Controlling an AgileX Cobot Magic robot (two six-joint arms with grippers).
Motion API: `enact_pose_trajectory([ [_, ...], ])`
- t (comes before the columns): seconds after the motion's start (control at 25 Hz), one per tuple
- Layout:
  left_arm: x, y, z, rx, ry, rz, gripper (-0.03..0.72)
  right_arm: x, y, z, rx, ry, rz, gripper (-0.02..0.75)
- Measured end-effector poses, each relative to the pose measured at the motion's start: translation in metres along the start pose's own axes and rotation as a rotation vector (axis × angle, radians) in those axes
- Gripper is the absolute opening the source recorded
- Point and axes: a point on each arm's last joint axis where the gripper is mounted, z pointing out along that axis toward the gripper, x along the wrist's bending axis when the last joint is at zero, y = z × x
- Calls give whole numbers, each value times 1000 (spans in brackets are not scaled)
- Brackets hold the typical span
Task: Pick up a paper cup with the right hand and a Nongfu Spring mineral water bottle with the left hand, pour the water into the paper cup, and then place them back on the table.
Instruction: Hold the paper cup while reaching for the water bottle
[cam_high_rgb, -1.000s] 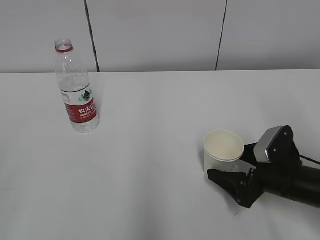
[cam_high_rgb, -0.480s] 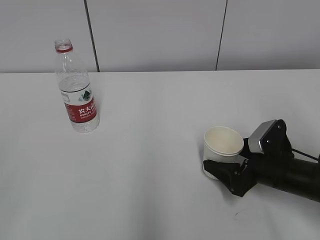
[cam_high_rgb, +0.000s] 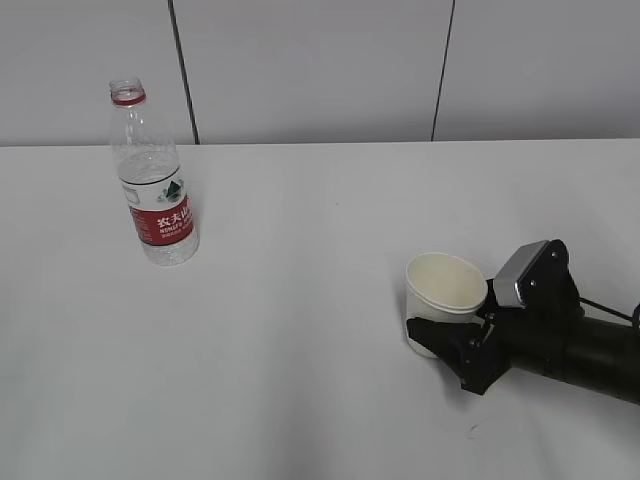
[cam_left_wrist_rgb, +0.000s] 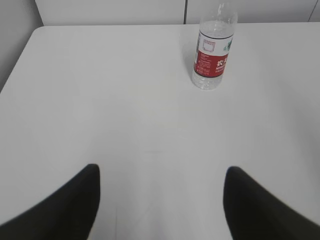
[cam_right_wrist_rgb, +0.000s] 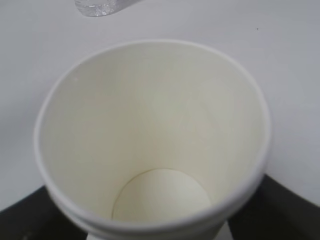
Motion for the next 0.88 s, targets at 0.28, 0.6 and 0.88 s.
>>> enact_pose_trajectory([
  [0.28, 0, 0, 0, 0, 0, 0, 465, 0, 2, 3, -7, 31, -27, 524],
  [0.6, 0, 0, 0, 0, 0, 0, 465, -4, 6, 8, -24, 44, -56, 524],
  [0.88, 0, 0, 0, 0, 0, 0, 465, -14, 19, 14, -66, 35, -89, 524],
])
